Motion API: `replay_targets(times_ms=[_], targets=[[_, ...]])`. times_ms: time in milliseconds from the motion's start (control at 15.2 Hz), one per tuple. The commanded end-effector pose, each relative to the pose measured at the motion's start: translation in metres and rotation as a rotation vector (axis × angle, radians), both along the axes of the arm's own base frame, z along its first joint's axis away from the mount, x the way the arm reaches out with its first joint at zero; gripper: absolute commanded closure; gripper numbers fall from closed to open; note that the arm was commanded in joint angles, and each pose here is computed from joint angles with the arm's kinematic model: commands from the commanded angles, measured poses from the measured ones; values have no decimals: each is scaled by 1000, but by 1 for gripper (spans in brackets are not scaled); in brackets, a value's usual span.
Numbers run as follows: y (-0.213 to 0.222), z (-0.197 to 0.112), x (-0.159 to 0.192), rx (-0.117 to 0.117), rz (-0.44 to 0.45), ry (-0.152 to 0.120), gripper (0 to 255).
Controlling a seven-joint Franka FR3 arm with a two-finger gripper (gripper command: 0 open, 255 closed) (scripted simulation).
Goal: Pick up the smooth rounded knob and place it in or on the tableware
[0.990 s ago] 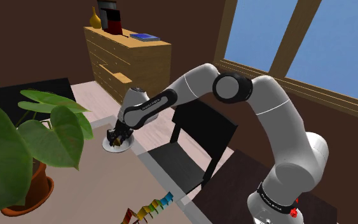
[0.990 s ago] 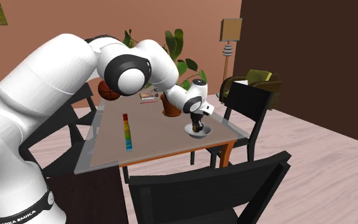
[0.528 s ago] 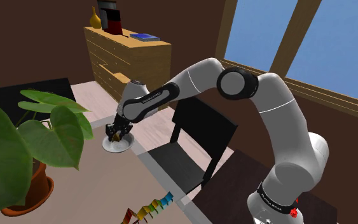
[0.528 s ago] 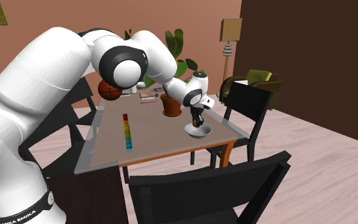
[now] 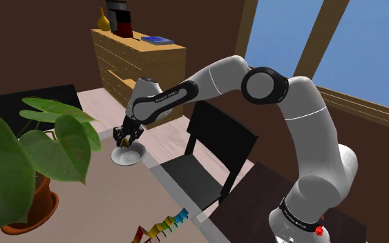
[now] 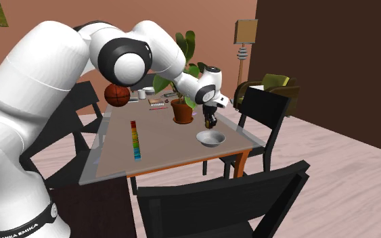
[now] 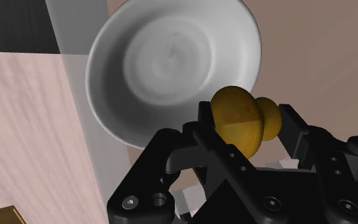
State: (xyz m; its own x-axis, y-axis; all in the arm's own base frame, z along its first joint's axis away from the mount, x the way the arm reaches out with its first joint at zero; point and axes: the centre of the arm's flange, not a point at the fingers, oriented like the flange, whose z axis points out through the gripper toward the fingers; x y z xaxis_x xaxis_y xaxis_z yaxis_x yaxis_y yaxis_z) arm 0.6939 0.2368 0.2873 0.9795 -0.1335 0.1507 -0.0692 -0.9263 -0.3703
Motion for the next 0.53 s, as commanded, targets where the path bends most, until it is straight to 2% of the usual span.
replay_targets(times_ms=[0, 132, 198, 462], targets=[[-1, 11, 1, 0, 0, 0, 255], [-1, 18, 1, 0, 0, 0, 255], [-19, 18, 12, 0, 0, 0, 255], [-19, -4, 12, 0, 0, 0, 255]])
